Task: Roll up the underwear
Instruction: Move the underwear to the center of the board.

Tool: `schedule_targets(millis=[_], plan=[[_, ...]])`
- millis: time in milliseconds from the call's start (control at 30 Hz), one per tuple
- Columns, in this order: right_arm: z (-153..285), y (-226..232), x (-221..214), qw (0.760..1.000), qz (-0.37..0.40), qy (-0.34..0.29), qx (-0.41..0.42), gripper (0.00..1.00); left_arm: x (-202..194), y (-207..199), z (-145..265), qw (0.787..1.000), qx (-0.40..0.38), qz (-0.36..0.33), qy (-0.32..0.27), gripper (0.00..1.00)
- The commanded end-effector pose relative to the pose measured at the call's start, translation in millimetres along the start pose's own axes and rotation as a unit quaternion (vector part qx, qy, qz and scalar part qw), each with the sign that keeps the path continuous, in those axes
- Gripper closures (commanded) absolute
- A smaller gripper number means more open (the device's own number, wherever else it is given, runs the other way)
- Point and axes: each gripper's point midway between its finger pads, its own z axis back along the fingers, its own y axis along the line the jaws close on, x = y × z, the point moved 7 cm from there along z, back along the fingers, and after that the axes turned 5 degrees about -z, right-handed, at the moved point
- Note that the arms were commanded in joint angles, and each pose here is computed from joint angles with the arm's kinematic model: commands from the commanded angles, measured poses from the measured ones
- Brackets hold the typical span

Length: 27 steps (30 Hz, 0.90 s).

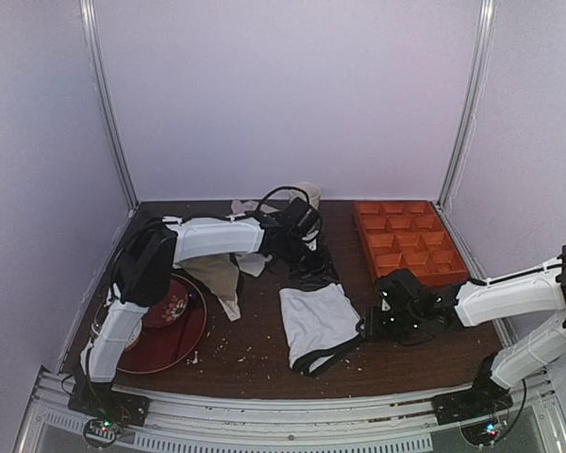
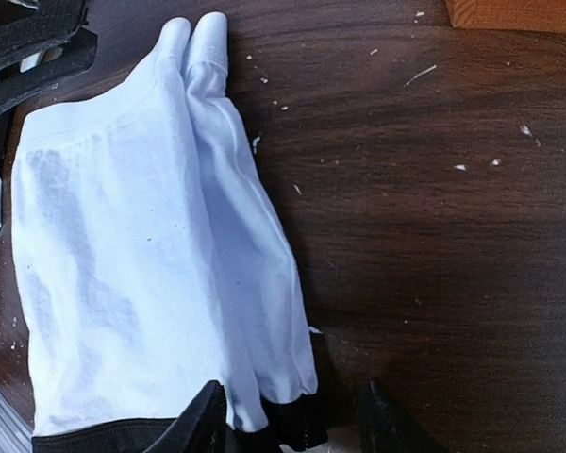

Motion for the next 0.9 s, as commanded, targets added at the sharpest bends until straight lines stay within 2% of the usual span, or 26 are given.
schedule_targets(millis=[0,100,200,300,467,500,633,767,867], plan=[[-2.8,7.6,6.4,0.999,-0.01,-0.009,0.029,0.54,3.7,-18.5,19.9,1.0,-0.018,-0.023,-0.008,0.52],[-7.1,10.2,10.1,1.0,-0.006,-0.002,0.026,0.56,1.7,-17.9,22.2,1.0,-0.016,-0.022,-0.006,0.53],[-14.7,8.6,6.6,0.999,-0.01,0.013,0.032,0.64,0.9,-20.0,27.5,1.0,-0.015,-0.024,-0.005,0.53],[-19.3,3.0,0.6,0.999,-0.017,0.024,0.03,0.66,1.1,-24.1,37.4,0.999,-0.012,-0.032,-0.009,0.53],[-20.0,-2.4,-9.2,0.998,-0.021,0.044,0.039,0.89,-2.6,-28.4,59.9,0.999,-0.005,-0.045,-0.012,0.53],[-19.2,-2.5,-12.0,0.998,-0.022,0.049,0.043,0.91,-4.2,-28.4,65.4,0.999,-0.002,-0.046,-0.013,0.53],[-14.1,2.6,-20.7,0.997,-0.024,0.053,0.05,0.94,-15.7,-22.1,84.9,0.999,0.017,-0.047,-0.012,0.53],[-13.2,27.0,-34.6,0.995,-0.017,0.062,0.073,0.93,-30.8,-6.1,97.6,0.998,0.043,-0.039,-0.006,0.53],[-21.2,55.1,-48.1,0.993,0.0,0.078,0.089,0.88,-41.6,5.7,105.1,0.998,0.06,-0.034,-0.003,0.53]])
